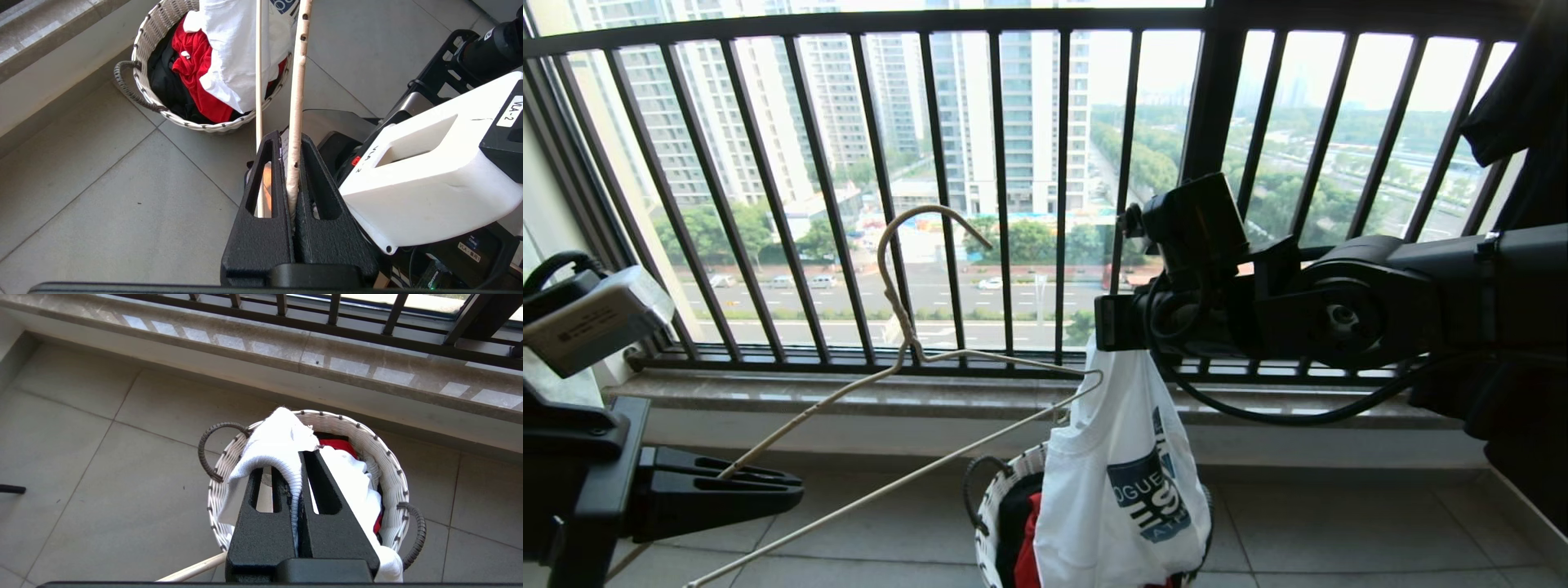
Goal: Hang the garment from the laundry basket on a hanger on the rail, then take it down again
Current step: Hang the clothes on the clothes rack
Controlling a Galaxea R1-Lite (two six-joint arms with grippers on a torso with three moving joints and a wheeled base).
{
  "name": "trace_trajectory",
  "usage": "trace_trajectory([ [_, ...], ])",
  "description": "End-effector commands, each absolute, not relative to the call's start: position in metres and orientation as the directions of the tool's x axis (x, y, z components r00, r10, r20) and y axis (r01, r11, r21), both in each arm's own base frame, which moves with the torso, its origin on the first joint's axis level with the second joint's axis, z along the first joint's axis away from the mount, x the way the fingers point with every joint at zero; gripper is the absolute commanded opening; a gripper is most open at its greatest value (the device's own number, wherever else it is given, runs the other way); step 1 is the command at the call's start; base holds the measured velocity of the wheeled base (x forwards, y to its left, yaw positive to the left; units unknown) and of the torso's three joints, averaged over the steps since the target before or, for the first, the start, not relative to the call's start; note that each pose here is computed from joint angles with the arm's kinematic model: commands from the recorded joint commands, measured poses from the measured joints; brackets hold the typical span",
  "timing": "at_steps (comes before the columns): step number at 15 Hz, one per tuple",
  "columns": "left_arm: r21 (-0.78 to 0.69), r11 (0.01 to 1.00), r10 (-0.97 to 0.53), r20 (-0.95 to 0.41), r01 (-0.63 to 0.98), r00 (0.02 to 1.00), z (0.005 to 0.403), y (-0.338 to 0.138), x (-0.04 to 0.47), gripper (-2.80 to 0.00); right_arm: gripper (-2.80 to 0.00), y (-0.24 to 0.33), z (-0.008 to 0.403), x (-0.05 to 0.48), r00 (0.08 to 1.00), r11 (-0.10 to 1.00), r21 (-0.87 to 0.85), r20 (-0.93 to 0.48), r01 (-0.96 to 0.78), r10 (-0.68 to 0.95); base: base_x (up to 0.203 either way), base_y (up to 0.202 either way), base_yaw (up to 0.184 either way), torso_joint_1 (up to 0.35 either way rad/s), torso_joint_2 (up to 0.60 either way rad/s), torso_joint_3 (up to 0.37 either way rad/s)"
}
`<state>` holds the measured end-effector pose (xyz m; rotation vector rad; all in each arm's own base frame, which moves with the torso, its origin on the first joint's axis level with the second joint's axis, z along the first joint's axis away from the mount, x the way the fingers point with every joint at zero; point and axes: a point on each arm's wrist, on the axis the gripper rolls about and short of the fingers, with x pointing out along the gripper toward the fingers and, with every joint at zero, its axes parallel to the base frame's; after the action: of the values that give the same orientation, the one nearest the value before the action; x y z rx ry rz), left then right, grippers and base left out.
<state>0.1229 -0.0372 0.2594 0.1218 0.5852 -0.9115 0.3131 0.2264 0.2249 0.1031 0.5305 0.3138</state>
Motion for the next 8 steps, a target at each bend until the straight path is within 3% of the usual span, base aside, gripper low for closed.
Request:
trace_trajectory([
  [1, -0.15, 0.616, -0.71, -0.53, 0.773, 0.463, 0.257, -0.039, 0.13, -2.8, -2.8, 0.228, 0.226, 0.311, 0.815, 0.945, 0.19, -0.48, -0.266, 0.326, 0.0, 0.0, 0.0, 0.0, 0.0, 0.0],
  [8, -0.145, 0.632, -0.72, -0.473, 0.761, 0.508, 0.253, -0.04, 0.139, -2.8, -2.8, 0.241, 0.227, 0.301, 0.796, 0.925, 0.241, -0.475, -0.292, 0.375, 0.0, 0.0, 0.0, 0.0, 0.0, 0.0],
])
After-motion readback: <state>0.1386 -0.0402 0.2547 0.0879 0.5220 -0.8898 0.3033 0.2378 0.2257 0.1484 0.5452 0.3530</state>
